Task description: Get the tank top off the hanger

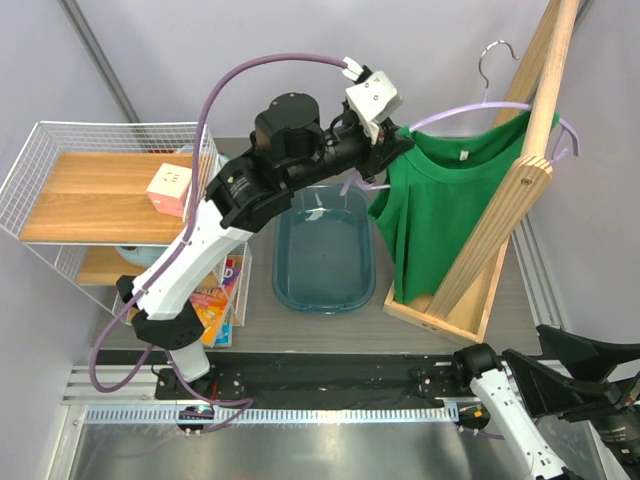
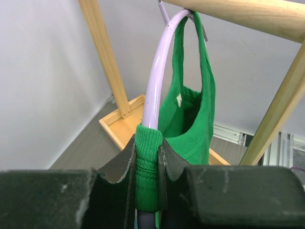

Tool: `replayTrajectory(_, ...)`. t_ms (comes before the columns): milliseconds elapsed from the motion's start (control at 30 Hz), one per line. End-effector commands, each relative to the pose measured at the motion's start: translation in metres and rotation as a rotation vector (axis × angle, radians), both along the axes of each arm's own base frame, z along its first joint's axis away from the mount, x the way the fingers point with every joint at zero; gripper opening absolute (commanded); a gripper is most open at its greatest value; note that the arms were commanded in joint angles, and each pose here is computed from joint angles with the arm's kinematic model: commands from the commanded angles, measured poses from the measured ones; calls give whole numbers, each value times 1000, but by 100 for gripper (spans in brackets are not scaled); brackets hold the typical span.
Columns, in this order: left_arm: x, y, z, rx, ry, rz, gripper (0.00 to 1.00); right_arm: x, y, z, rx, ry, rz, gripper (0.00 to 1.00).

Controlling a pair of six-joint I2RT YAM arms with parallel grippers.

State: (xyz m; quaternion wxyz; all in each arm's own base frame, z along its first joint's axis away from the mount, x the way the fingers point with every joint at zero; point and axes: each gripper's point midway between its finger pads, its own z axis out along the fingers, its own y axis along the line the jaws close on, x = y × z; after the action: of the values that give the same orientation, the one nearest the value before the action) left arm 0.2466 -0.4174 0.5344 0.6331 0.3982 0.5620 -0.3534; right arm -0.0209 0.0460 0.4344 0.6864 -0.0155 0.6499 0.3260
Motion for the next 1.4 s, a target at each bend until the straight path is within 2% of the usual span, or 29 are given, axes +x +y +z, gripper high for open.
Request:
replayTrajectory(0,-12,53,83,-212,-115,101,0,9,8,9,-21,14,36,100)
replayTrajectory(533,-18,116,98,-210,-147,262,0,16,19,14,-63,23,92,100)
replayTrajectory(767,-32,164,107,-230,-145,342,0,27,36,24,-67,18,171,100)
replayTrajectory(900,-50,194,113,-265,-124,354,0,45,49,27,-127,33,223,100)
replayTrajectory(1000,-57,201,106,-259,-94,339,0,48,61,30,-150,52,284,100)
replayTrajectory(1167,-70,215,97,-268,-70,320,0,55,80,44,-98,77,381,100)
replayTrajectory(1367,-71,212,77,-237,-43,313,0,67,103,45,-20,190,518,100)
